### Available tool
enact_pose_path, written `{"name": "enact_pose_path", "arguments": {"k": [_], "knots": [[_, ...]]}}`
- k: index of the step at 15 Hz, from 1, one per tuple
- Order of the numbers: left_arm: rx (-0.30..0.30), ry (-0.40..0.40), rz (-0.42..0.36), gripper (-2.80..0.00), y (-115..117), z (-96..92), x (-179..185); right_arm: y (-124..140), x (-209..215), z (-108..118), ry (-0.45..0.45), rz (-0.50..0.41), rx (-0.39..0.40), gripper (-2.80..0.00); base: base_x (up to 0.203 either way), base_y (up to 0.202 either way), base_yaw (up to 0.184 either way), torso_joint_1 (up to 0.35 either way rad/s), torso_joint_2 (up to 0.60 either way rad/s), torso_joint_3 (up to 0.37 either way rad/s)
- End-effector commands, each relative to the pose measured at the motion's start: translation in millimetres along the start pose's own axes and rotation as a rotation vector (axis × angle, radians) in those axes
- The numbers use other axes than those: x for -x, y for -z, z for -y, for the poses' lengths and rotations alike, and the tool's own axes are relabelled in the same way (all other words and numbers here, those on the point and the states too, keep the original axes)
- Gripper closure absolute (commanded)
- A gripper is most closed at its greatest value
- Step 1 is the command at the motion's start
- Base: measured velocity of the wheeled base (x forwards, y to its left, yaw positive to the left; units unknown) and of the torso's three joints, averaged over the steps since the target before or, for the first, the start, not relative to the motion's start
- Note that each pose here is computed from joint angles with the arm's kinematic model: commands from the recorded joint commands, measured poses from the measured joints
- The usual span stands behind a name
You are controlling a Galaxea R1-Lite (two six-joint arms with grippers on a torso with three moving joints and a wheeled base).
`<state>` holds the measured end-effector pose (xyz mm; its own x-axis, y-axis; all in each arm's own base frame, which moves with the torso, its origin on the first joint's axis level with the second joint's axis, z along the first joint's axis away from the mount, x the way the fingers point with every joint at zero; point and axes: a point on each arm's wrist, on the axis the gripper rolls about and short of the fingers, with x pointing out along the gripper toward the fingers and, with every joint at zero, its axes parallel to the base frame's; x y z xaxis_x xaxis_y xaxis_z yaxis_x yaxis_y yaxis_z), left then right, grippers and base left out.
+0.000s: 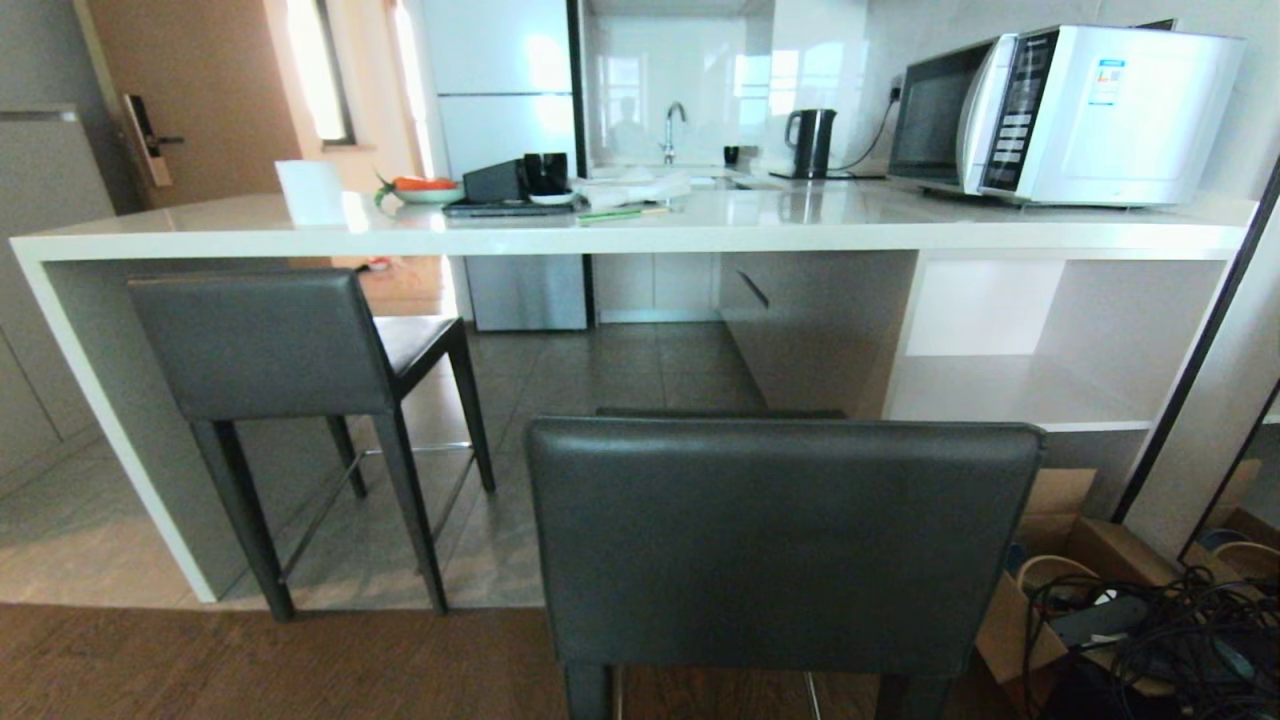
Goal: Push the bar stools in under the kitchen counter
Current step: Pull the gray chair out from under the dining table
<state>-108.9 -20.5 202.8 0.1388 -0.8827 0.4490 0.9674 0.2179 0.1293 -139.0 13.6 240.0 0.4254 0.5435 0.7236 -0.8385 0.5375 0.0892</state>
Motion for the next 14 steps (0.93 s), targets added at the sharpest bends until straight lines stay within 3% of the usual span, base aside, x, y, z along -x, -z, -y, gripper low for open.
{"name": "enact_pose_path", "arguments": {"k": [1,4,7,9,11,14], "knots": [[-0.035,-0.055,0.012,-2.80,-0.6,-5.9,-1.5,-0.8,-0.4,0.4,0.029,0.016,0.034,-2.80,0.000,0.000,0.000,0.000,0.00,0.000],[-0.122,-0.226,0.057,-2.80,1.3,-19.0,-1.7,4.7,0.2,7.4,0.081,-0.007,0.133,-2.80,0.000,0.000,0.000,0.000,0.00,0.000],[-0.196,-0.466,0.060,-2.80,8.7,-33.5,1.7,11.2,1.4,17.2,0.190,-0.005,0.203,-2.80,0.000,0.000,0.000,0.000,0.00,0.000],[-0.232,-0.647,0.024,-2.80,15.5,-40.6,6.2,16.8,3.7,26.7,0.339,-0.001,0.278,-2.80,0.000,0.000,0.000,0.000,0.00,0.000],[-0.255,-0.761,-0.017,-2.80,27.2,-37.9,14.3,22.1,6.7,35.1,0.486,-0.007,0.340,-2.80,0.000,0.000,0.000,0.000,0.00,0.000],[-0.307,-1.069,-0.132,-2.80,43.3,-46.5,26.2,31.4,12.7,47.0,0.688,-0.077,0.473,-2.80,0.000,0.000,0.000,0.000,0.00,0.000]]}}
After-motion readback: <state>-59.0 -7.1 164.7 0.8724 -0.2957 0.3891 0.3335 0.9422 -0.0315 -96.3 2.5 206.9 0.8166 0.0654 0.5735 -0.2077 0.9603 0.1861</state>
